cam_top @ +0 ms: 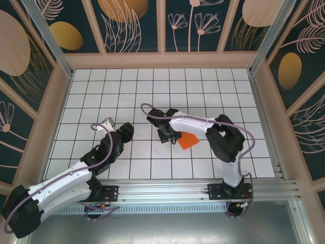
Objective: Fold a paper plane with a square sheet of paper (pick it up from the middle)
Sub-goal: Turn over the paper at the center of the table, then rotate the paper at the center of the table.
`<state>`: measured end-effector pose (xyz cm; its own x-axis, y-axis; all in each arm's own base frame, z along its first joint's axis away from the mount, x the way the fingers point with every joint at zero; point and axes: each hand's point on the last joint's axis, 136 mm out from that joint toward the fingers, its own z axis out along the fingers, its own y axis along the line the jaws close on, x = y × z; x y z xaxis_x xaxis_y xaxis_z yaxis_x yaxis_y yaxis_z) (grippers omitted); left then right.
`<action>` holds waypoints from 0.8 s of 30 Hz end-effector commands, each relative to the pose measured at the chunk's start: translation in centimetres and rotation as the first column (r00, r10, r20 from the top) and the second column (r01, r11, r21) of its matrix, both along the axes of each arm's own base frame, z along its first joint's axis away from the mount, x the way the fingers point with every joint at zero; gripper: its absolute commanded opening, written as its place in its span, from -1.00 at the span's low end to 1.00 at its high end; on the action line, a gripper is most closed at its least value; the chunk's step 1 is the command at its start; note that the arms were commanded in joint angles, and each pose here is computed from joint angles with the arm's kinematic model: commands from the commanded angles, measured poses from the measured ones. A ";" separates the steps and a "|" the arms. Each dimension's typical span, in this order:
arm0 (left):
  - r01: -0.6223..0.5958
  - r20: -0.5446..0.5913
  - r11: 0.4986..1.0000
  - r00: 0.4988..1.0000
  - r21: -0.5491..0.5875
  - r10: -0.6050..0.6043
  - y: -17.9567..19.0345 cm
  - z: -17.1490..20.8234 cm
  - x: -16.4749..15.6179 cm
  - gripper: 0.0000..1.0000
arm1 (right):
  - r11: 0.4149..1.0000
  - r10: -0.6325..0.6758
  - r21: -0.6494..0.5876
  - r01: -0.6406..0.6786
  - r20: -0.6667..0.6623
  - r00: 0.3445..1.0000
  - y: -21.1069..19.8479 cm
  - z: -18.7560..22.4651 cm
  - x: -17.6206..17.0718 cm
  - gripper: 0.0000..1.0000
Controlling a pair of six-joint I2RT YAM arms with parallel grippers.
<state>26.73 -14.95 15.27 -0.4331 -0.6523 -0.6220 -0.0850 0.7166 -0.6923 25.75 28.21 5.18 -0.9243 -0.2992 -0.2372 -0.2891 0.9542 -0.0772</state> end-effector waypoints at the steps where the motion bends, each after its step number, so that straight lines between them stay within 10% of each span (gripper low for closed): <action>1: 0.137 0.026 0.990 0.990 -0.037 -0.136 -3.4 1.5 0.6 0.01 | 0.982 -0.032 0.191 0.003 0.151 0.988 0.1 5.9 0.7 0.23; 4: 0.246 -0.003 0.967 0.969 -0.073 -0.247 -6.7 0.9 1.2 -0.05 | 0.951 -0.164 0.299 0.082 0.259 0.952 -3.6 8.3 2.2 0.46; 6: 0.308 -0.031 0.948 0.950 -0.085 -0.311 -8.9 0.5 1.6 -0.07 | 0.911 -0.272 0.385 0.148 0.293 0.917 -6.4 9.1 3.3 0.96; 12: 0.367 -0.124 0.927 0.919 -0.078 -0.374 -13.4 -1.5 3.1 -0.09 | 0.774 -0.522 0.561 0.294 0.300 0.799 -14.1 8.6 5.5 0.98; 16: 0.386 -0.172 0.921 0.905 -0.057 -0.390 -15.6 -2.4 3.4 -0.09 | 0.683 -0.441 0.708 0.182 0.201 0.875 -12.5 7.8 6.1 0.96; 24: 0.312 -0.187 0.947 0.929 -0.074 -0.321 -15.1 -2.9 3.9 -0.01 | 0.700 -0.311 0.694 0.167 0.086 0.946 -10.2 4.2 7.1 0.63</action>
<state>30.26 -30.40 12.36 -0.7474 -0.4501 -0.4887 0.0419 0.7022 -0.7108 31.83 15.91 7.94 -0.8543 0.2834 -0.4356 0.0157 0.8519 0.5234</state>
